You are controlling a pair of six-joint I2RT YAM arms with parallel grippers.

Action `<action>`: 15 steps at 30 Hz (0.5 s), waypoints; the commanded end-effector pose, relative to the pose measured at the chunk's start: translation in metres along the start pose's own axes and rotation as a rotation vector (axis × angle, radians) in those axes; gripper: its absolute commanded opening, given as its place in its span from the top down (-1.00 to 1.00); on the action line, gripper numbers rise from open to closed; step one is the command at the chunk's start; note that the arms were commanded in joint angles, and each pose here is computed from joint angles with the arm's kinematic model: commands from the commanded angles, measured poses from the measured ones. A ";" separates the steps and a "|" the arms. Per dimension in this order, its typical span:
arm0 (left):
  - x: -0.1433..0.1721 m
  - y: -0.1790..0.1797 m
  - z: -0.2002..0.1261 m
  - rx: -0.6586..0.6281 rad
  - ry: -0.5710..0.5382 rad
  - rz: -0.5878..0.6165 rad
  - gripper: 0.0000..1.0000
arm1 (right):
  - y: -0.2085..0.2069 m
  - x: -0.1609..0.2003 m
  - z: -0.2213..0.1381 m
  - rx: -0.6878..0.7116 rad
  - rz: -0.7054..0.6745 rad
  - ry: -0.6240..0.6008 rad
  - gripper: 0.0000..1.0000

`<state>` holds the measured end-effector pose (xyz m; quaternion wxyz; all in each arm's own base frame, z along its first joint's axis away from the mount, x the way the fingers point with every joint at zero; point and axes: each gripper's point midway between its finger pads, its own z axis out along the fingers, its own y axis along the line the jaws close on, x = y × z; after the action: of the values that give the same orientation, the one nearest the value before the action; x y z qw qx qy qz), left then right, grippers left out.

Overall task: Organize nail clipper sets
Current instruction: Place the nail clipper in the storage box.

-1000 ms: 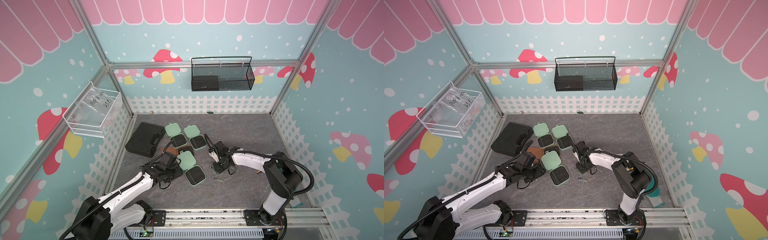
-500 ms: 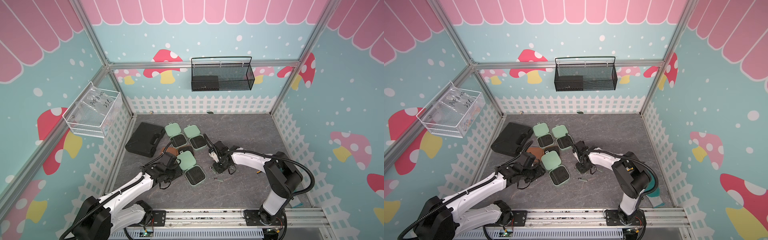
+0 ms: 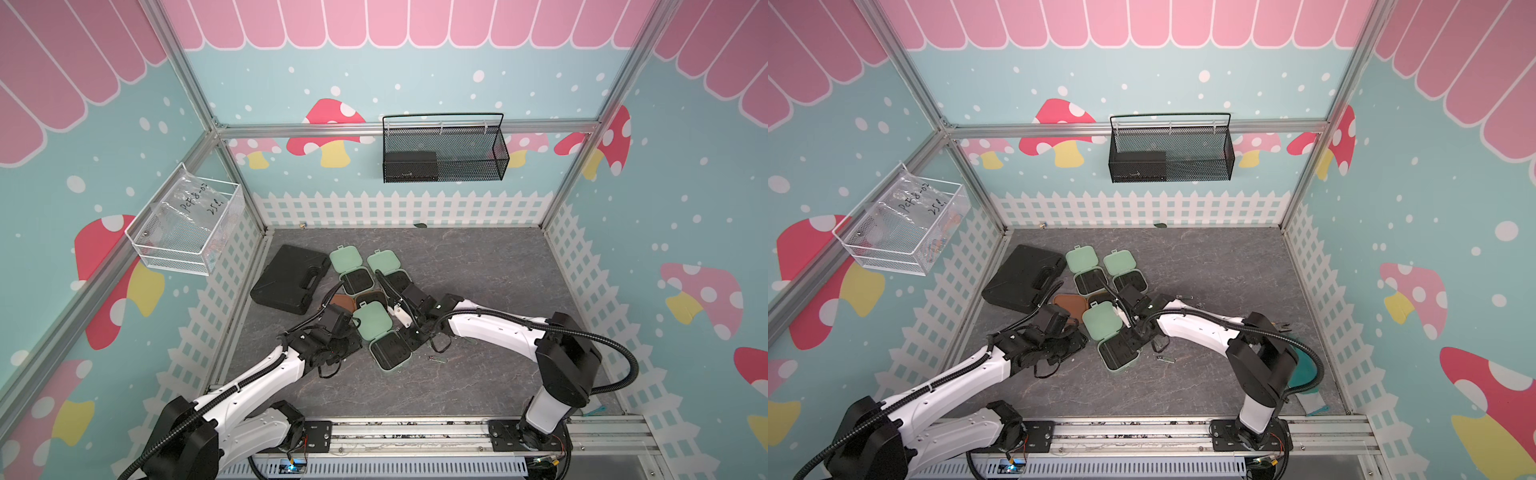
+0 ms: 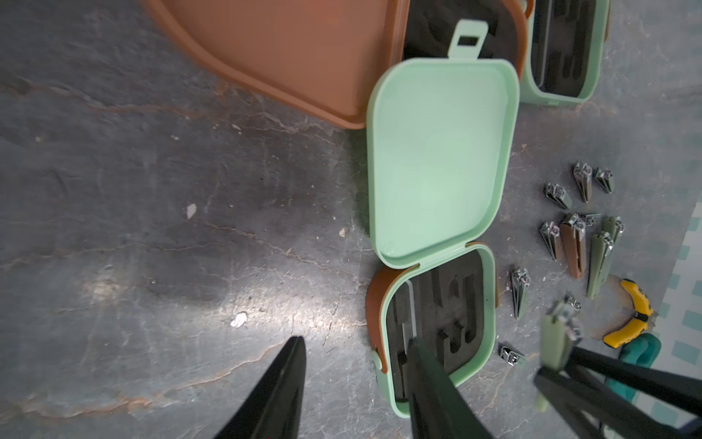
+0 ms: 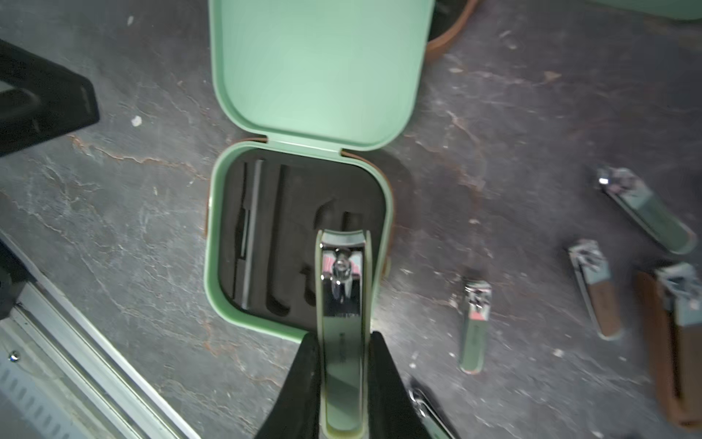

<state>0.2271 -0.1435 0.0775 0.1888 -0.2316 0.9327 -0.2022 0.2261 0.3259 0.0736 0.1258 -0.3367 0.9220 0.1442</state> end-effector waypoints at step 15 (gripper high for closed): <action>-0.006 0.008 -0.010 -0.004 -0.051 -0.023 0.04 | 0.036 -0.010 0.039 -0.046 0.146 0.018 0.85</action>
<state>0.2276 -0.1392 0.0871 0.2077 -0.2360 0.9263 -0.2078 0.2134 0.3666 0.0461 0.0970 -0.2917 0.9369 0.1667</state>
